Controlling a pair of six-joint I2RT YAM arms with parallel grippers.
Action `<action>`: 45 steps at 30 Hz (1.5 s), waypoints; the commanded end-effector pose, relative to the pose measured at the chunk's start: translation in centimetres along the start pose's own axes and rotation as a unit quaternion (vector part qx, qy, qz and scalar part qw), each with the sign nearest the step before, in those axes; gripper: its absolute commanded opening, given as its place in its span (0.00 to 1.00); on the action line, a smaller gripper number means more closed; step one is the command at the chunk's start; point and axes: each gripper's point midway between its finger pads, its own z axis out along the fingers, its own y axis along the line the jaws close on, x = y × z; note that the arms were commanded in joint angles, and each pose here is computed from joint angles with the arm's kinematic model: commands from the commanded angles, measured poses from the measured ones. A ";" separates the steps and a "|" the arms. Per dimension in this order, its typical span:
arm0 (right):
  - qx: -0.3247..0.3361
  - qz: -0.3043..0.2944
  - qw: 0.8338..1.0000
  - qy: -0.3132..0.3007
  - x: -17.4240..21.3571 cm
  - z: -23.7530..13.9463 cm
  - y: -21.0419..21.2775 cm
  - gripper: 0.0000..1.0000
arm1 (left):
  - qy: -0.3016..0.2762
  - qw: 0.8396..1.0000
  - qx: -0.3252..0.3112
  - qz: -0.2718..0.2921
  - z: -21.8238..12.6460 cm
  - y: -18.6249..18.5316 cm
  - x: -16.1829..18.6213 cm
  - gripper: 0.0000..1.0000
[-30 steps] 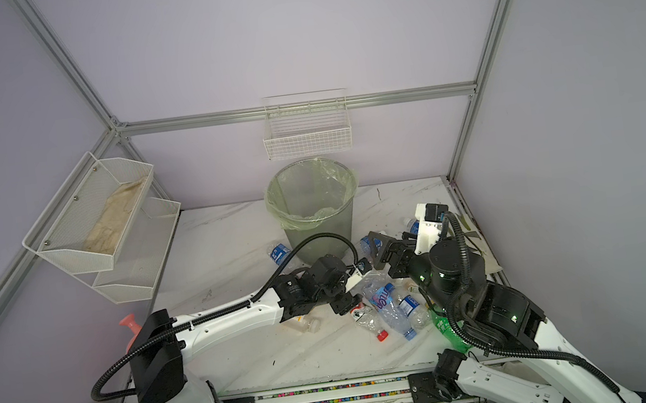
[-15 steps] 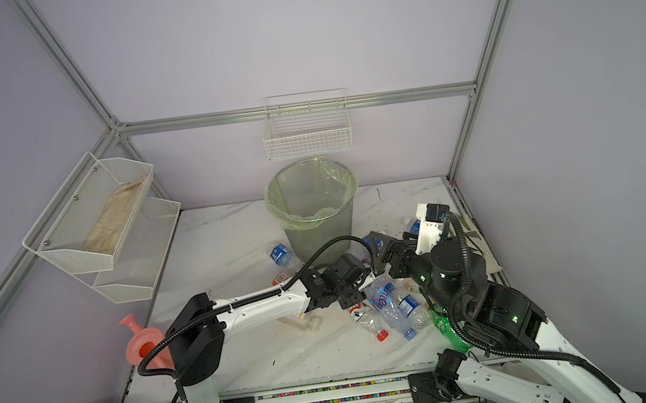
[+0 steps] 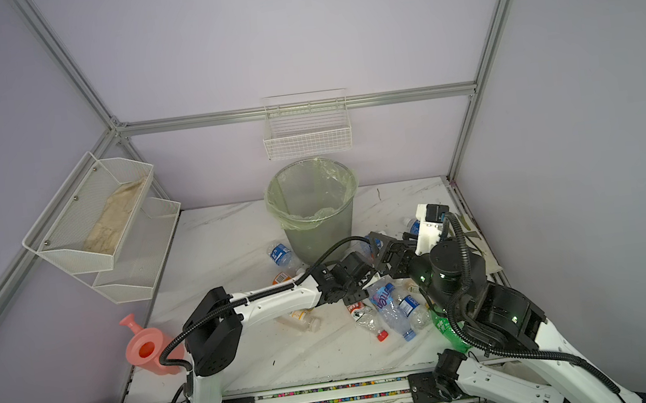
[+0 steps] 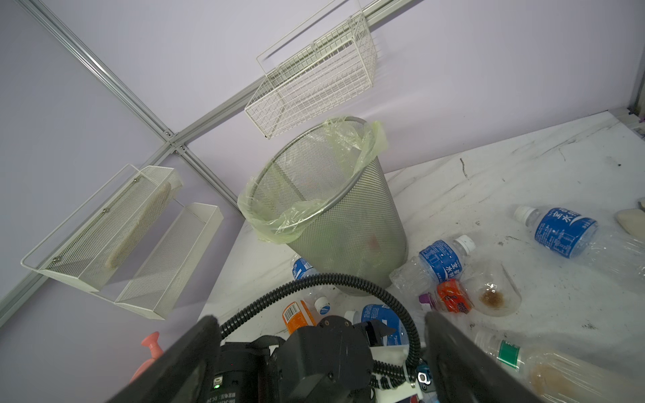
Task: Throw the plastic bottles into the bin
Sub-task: 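Lower the left gripper onto the clear blue-cap bottle and close it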
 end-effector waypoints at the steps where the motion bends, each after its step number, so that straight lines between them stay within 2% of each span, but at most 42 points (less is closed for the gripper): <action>1: 0.014 -0.003 1.000 0.003 0.5 -0.1 -0.9 0.93 | -0.032 0.999 -0.017 0.007 -1.2 2.5 -2.9 0.61; 11: 0.020 -0.009 1.000 0.003 0.6 -0.3 -1.3 0.93 | -0.020 1.000 -0.007 0.011 0.3 3.0 -2.8 0.61; 34: 0.025 -0.015 1.000 0.007 1.0 0.0 -1.5 0.95 | 0.020 0.998 0.042 0.030 3.6 1.8 -1.9 0.73; 40: 0.027 -0.015 0.999 0.006 1.1 0.0 -1.7 0.95 | 0.027 0.998 0.045 0.029 4.1 1.5 -1.5 0.72; 45: 0.027 -0.013 1.000 0.004 1.0 -0.2 -1.8 0.95 | 0.029 0.998 0.039 0.029 4.3 1.7 -1.5 0.67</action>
